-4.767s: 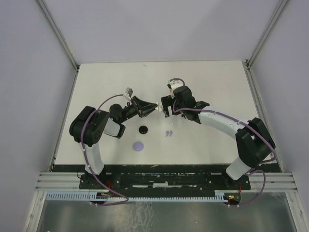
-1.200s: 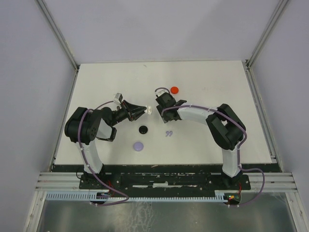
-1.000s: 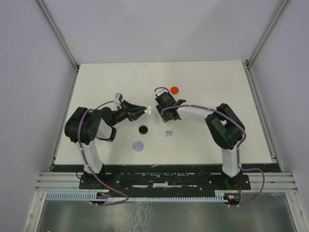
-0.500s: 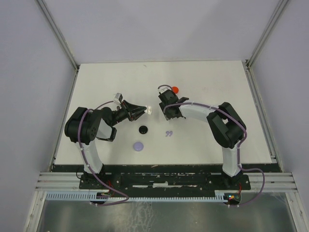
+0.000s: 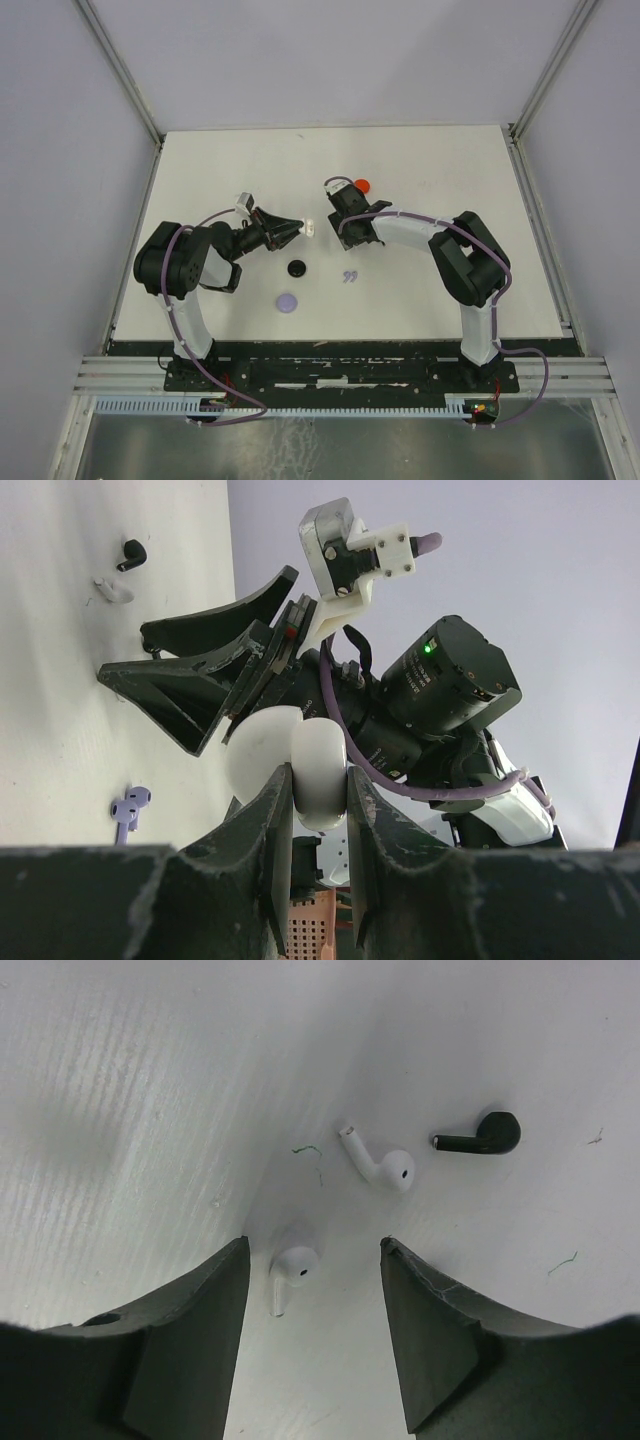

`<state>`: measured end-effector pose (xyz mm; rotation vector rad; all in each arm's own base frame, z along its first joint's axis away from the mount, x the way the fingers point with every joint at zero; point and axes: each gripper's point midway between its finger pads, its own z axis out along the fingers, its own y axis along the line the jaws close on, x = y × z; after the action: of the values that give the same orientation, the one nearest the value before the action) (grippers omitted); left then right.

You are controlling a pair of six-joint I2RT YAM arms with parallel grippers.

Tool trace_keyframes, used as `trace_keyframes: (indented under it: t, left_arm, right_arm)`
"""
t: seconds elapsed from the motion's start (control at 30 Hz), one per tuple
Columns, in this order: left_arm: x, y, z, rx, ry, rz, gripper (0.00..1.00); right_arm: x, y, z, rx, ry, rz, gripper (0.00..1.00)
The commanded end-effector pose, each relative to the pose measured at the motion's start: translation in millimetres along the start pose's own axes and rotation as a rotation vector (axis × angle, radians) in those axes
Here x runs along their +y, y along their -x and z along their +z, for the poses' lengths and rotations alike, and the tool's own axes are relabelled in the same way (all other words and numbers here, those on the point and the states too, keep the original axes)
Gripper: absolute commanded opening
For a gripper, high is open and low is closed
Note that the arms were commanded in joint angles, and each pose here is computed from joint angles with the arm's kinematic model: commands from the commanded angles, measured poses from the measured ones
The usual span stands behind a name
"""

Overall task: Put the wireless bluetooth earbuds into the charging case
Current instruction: Pick up the earbud from the center of the board.

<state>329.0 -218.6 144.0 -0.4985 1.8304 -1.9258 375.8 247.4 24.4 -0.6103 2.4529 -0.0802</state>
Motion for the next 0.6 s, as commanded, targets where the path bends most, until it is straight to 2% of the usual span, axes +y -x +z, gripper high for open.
trace_keyframes:
  t: [0.0, 0.57]
  left_arm:
    - [-40.2, -6.3, -5.2, 0.020, -0.150, 0.147, 0.03]
    - [-40.5, -6.7, -5.5, 0.019, -0.150, 0.147, 0.03]
  right_arm:
    - [1.7, 24.0, -16.4, -0.067, 0.036, -0.003, 0.62]
    - [4.5, 14.0, -12.2, -0.018, 0.099, 0.045, 0.50]
